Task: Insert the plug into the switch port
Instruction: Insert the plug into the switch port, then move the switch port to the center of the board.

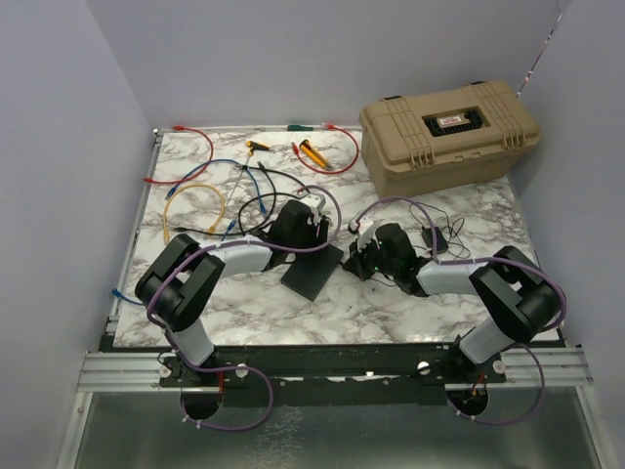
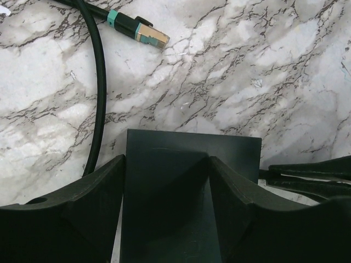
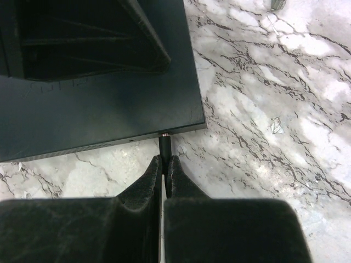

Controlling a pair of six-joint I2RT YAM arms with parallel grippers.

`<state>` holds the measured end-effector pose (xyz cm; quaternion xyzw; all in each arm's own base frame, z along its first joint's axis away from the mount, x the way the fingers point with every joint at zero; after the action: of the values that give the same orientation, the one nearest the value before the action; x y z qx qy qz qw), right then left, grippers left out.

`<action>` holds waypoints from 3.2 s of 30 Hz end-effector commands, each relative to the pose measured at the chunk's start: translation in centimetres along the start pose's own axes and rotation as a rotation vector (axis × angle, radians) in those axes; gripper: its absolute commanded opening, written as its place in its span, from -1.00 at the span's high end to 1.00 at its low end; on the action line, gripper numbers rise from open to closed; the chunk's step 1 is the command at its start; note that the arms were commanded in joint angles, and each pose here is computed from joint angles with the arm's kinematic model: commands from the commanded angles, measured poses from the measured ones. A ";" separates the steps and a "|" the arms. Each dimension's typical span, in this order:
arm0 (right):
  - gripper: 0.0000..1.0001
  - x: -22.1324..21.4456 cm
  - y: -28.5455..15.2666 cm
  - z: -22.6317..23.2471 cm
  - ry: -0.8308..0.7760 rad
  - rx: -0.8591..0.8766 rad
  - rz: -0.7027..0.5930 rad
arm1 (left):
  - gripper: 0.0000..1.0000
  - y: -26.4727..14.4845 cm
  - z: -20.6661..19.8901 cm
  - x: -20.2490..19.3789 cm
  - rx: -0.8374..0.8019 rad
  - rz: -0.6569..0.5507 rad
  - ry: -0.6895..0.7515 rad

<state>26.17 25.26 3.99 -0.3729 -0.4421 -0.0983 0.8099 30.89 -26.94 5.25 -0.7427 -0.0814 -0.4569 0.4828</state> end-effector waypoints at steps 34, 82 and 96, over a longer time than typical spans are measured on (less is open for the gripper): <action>0.11 5.1 -1.4 1.2 -0.102 0.006 -0.134 | -0.33 -1.2 -0.8 -3.7 0.111 0.082 -0.061; -1.00 7.8 -17.0 -5.7 0.345 -0.577 -0.796 | -0.39 -0.5 -16.5 1.6 -0.394 -0.152 -0.503; -1.00 7.2 -18.9 -6.9 0.419 -0.664 -0.865 | -0.39 -0.1 -18.8 3.0 -0.418 -0.225 -0.502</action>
<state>25.80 9.59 18.14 -0.3437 -0.3569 -0.6075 0.6208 20.07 -43.82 7.52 -0.9096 -0.1438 -0.3008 0.2480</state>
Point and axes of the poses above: each gripper's point midway between its finger pads, its own y axis out along the fingers, its own z axis along the line the jaws close on, x = y × z, the point moved 2 cm from there along -y, back along the fingers, and after that the axes turned 12 degrees about y, right-handed, at the moved point
